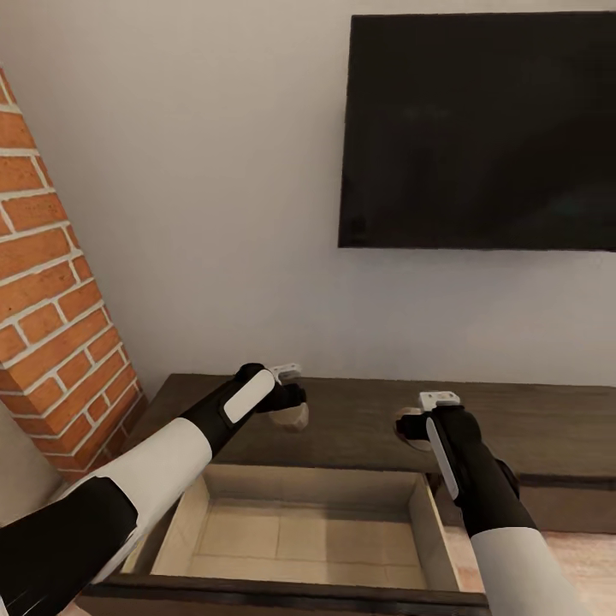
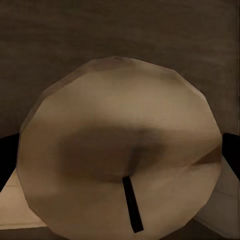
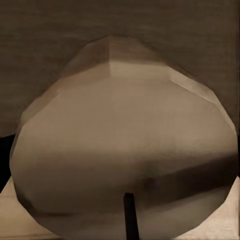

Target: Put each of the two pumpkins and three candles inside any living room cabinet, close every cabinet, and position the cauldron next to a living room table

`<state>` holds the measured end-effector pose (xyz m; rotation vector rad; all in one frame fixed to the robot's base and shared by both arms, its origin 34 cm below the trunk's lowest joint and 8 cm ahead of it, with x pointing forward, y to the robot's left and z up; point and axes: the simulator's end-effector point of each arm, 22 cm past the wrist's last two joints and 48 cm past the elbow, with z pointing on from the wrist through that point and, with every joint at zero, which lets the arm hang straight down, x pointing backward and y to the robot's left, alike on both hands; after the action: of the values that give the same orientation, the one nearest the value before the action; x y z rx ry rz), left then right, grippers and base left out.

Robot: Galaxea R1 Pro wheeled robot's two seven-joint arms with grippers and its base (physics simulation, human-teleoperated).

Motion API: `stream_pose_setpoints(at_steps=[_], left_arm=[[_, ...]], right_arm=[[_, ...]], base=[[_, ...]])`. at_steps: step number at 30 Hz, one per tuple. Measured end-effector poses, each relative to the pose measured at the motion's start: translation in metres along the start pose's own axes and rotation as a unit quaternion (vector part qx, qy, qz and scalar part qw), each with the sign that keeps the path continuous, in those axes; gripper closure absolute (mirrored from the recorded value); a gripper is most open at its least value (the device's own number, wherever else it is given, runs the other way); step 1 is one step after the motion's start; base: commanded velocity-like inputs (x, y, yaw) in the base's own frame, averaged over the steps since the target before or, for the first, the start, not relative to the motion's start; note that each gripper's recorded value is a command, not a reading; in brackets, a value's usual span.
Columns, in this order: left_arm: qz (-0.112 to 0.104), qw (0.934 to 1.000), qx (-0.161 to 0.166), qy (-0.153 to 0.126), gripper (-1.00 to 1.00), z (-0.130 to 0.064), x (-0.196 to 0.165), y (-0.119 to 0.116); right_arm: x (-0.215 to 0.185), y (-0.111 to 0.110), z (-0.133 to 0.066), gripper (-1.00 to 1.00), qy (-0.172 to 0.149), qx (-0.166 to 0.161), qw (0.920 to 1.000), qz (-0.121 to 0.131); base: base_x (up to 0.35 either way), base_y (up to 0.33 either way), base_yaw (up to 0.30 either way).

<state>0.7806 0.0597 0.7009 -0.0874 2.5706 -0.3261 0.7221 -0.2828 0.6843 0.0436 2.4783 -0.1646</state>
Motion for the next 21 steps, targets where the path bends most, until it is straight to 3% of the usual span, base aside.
stream_pose_setpoints(at_steps=[5, 10, 21], left_arm=[[0.000, 1.0000, 0.000, -0.001, 1.00, -0.0001, -0.0006, -0.0002], [-0.002, 1.0000, -0.001, 0.000, 1.00, 0.0009, -0.0003, 0.0015], [-0.005, 1.0000, -0.002, 0.005, 1.00, 0.0094, 0.0040, 0.0050]], right_arm=[[0.0003, -0.0002, 0.0002, 1.00, 0.000, 0.001, 1.0000, -0.001], [0.0014, 0.0005, 0.0011, 1.00, 0.002, 0.000, 1.0000, -0.001], [0.0086, 0.0011, 0.0089, 1.00, 0.011, 0.001, 0.9999, -0.003]], base=[[-0.024, 0.000, -0.194], [-0.181, 0.000, -0.018], [-0.014, 0.000, -0.001]])
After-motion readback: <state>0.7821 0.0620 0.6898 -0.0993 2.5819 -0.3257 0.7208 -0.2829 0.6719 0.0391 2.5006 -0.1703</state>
